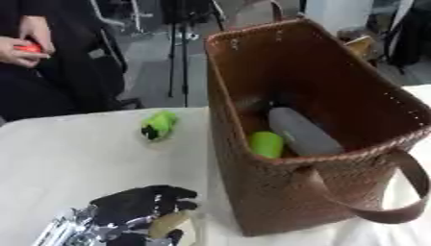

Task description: Pick up objects on the table and place them in the box.

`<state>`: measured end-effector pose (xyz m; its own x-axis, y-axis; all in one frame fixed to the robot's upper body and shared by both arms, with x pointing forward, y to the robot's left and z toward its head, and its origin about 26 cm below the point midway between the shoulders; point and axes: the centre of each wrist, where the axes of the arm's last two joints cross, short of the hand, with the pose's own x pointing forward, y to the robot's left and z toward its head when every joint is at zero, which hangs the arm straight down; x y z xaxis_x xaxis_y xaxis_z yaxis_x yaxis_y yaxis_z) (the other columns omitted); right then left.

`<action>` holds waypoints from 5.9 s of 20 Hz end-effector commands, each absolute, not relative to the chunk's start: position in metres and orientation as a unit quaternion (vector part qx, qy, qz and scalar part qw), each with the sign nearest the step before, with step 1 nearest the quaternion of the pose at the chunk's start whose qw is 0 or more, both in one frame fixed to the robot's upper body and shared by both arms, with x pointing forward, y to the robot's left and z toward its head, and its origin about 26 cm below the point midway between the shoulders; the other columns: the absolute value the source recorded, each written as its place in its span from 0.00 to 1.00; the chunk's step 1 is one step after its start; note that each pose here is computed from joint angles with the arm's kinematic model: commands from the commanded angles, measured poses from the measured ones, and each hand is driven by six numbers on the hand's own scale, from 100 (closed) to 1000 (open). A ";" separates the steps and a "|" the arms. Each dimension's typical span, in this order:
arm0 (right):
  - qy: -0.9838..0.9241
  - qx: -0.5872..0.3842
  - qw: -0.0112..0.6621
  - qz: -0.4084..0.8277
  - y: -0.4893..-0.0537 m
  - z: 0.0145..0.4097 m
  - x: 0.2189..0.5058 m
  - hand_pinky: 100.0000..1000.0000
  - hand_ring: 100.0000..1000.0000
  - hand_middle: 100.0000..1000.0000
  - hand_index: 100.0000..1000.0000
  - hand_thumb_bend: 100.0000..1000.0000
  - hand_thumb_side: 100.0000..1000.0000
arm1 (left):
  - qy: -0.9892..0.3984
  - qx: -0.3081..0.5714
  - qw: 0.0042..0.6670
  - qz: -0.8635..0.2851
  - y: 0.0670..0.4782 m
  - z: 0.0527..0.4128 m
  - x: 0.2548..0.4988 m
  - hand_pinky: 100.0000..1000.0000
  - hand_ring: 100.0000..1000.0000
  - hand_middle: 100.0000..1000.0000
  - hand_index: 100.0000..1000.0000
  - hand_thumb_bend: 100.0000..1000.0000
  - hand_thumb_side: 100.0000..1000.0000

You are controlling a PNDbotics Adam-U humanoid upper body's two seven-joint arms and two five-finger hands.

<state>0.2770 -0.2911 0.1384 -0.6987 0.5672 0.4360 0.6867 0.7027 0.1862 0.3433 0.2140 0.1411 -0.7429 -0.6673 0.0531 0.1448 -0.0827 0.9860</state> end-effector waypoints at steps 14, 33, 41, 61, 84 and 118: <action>-0.909 -0.340 0.156 -0.182 -0.292 0.144 0.276 0.79 0.72 0.68 0.75 0.00 1.00 | -0.491 0.150 0.193 -0.836 0.214 0.117 0.349 0.95 1.00 1.00 1.00 0.00 1.00; -0.911 -0.337 0.151 -0.185 -0.292 0.145 0.277 0.79 0.72 0.67 0.75 0.00 1.00 | -0.454 0.155 0.173 -0.860 0.214 0.106 0.354 0.82 0.98 1.00 1.00 0.00 1.00; -0.910 -0.338 0.151 -0.185 -0.292 0.145 0.277 0.79 0.72 0.67 0.75 0.00 1.00 | -0.447 0.158 0.171 -0.863 0.215 0.106 0.354 0.76 0.93 1.00 1.00 0.00 0.77; -0.910 -0.339 0.154 -0.183 -0.293 0.145 0.276 0.79 0.72 0.68 0.74 0.00 1.00 | -0.476 0.162 0.171 -0.847 0.211 0.120 0.353 0.61 0.80 0.86 1.00 0.00 0.33; -0.914 -0.332 0.147 -0.182 -0.292 0.145 0.277 0.80 0.72 0.67 0.75 0.00 1.00 | -0.497 0.172 0.179 -0.832 0.211 0.132 0.349 0.47 0.65 0.67 0.59 0.00 0.21; -0.917 -0.324 0.144 -0.182 -0.294 0.145 0.276 0.81 0.72 0.66 0.75 0.00 1.00 | -0.569 0.245 0.065 -0.783 0.210 0.210 0.319 0.23 0.42 0.43 0.37 0.00 0.16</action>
